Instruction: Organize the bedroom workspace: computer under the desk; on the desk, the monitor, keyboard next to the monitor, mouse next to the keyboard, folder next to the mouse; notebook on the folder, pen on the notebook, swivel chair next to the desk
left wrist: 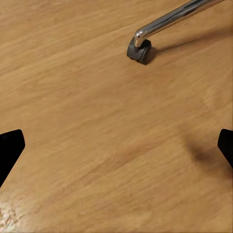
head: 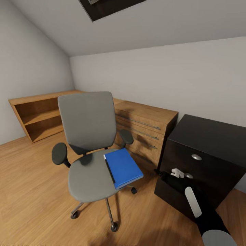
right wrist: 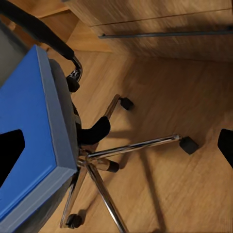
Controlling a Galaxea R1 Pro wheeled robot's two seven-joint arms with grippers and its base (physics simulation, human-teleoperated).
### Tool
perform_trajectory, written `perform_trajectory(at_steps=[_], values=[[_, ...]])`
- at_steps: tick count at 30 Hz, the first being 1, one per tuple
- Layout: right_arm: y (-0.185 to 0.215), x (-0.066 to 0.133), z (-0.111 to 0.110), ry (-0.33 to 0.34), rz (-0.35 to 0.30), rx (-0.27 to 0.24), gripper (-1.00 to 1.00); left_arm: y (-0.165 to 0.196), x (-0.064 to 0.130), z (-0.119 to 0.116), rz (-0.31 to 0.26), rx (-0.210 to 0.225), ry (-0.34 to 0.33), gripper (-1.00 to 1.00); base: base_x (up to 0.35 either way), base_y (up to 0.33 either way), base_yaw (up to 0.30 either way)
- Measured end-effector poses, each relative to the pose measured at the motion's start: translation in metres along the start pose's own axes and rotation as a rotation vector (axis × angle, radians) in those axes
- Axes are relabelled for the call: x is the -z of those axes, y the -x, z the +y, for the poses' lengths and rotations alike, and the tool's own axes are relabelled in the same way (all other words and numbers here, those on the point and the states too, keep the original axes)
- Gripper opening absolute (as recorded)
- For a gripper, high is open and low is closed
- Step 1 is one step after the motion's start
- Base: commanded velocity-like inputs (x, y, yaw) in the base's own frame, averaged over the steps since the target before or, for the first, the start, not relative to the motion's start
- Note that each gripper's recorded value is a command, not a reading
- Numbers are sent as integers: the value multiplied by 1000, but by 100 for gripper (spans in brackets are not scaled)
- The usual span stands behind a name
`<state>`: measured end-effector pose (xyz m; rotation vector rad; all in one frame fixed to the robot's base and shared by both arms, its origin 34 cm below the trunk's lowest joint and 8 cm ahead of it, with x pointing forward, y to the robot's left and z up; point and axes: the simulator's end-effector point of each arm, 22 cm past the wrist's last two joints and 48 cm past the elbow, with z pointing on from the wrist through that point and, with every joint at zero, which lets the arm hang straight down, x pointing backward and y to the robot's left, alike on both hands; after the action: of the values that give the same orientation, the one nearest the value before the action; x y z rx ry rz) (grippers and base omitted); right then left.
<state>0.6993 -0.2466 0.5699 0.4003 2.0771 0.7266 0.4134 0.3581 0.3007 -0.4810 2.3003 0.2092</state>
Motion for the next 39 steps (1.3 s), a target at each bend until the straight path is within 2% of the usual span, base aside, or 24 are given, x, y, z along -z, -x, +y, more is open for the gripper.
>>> perform_trajectory(at_steps=[2,8,12,17,24,33,39], values=[[-4,-1,2,21,1,0,100,-4,-2,0,0,1,0,100,0,0,0],[-19,-2,24,175,17,-3,100,-15,-10,2,-2,3,2,100,0,0,0],[-33,-2,22,223,37,-18,100,-22,-14,3,-3,3,2,100,0,0,0],[-46,-3,15,249,48,-29,100,-31,-20,4,-4,3,1,100,0,0,0],[-47,0,24,299,51,-34,100,-32,-20,4,-3,2,1,100,0,0,0],[-47,1,26,313,52,-36,100,-32,-20,3,-1,2,0,100,5,1,0],[-47,2,27,315,53,-37,100,-32,-20,3,-2,2,-1,100,166,84,0]])
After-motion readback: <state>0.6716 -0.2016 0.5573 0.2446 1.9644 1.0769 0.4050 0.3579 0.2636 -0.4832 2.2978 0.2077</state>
